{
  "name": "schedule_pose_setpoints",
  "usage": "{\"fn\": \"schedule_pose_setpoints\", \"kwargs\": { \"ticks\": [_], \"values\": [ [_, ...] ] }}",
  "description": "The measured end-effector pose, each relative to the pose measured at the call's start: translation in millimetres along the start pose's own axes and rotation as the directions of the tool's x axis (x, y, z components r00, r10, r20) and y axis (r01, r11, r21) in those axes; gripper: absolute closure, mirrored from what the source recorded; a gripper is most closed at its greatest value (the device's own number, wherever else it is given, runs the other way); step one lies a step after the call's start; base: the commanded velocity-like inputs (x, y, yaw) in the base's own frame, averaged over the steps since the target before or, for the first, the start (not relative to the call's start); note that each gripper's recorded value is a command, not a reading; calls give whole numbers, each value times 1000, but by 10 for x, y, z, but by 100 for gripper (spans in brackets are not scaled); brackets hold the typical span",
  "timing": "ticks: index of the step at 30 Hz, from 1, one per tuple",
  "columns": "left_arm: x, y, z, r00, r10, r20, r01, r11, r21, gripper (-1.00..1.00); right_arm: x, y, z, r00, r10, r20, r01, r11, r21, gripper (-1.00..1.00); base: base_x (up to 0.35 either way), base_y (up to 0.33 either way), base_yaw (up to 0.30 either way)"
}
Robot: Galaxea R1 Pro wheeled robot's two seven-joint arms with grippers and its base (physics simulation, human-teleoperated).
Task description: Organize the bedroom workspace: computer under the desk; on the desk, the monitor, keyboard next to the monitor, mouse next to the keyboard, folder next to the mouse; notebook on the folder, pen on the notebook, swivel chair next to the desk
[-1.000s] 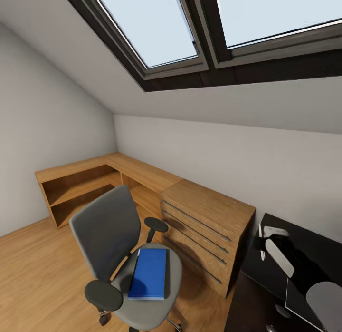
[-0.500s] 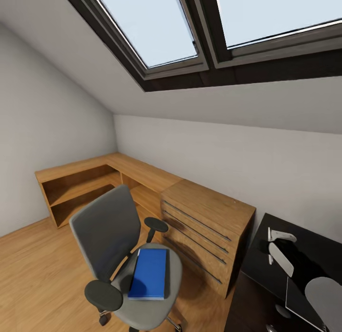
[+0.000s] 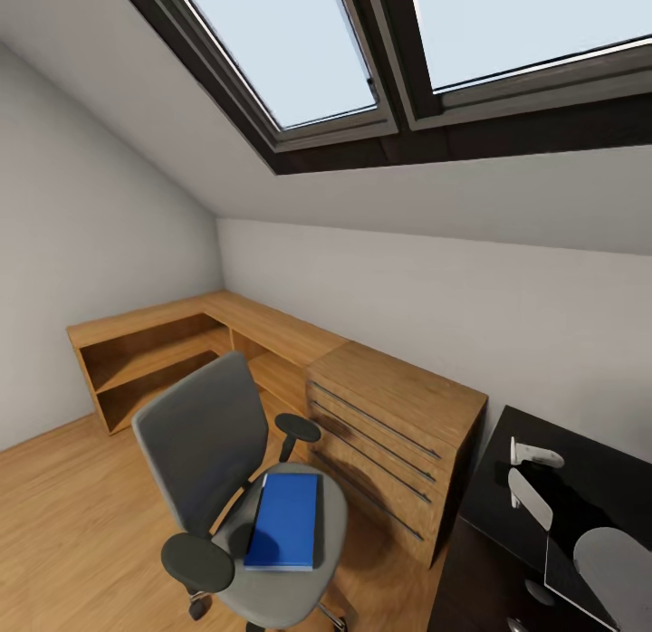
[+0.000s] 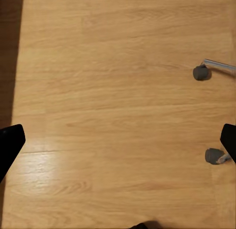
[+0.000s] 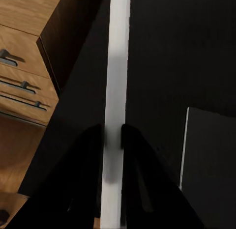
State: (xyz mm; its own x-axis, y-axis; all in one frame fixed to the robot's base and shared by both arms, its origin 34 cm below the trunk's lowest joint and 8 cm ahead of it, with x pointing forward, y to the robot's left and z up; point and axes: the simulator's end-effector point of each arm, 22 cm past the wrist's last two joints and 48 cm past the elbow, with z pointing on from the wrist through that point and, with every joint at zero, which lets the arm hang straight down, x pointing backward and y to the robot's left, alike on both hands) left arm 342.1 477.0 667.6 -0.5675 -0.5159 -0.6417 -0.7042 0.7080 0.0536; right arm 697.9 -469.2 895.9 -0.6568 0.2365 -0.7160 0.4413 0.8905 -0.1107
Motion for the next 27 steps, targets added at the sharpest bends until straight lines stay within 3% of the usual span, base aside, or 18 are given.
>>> {"fn": "schedule_pose_setpoints", "kwargs": {
  "ticks": [11,27],
  "values": [
    [-45,7,66,999,-16,31,16,1000,-6,-100,68,163,41,1000,-2,-2,2,1000,-19,100,0,0,0],
    [-1,-8,221,998,-24,50,24,1000,-10,-100,301,99,234,999,1,-32,-1,1000,4,100,0,0,0]
  ]
}}
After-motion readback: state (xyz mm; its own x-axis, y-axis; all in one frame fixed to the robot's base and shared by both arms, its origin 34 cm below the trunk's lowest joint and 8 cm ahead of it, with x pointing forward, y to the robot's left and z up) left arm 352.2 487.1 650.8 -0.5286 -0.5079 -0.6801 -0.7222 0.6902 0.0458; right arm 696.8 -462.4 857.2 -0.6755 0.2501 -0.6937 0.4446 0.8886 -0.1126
